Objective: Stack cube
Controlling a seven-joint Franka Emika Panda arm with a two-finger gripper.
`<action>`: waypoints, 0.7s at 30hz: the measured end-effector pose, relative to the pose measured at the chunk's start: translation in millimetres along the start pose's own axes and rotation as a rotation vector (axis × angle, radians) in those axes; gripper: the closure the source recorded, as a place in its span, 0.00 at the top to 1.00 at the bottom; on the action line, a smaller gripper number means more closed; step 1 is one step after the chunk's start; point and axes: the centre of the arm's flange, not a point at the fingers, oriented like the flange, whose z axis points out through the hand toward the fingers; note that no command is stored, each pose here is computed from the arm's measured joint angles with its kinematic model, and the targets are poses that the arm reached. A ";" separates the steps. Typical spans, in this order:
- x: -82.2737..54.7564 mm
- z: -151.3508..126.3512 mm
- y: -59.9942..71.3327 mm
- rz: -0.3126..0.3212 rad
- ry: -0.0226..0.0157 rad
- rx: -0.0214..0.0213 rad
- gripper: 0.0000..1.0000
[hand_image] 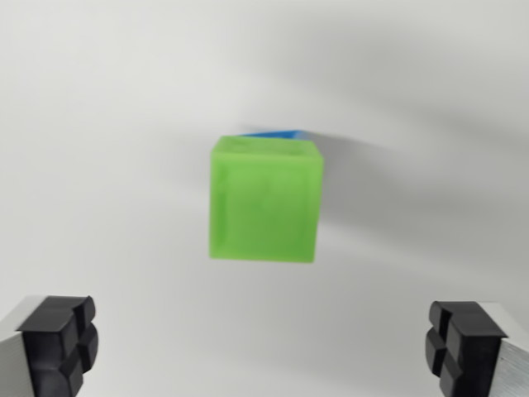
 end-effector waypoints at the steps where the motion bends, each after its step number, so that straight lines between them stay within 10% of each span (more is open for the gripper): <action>1: 0.1 -2.4 0.0 0.000 0.0001 0.0000 1.00; 21: 1.0 -86.0 -0.4 0.000 0.0009 -0.0003 1.00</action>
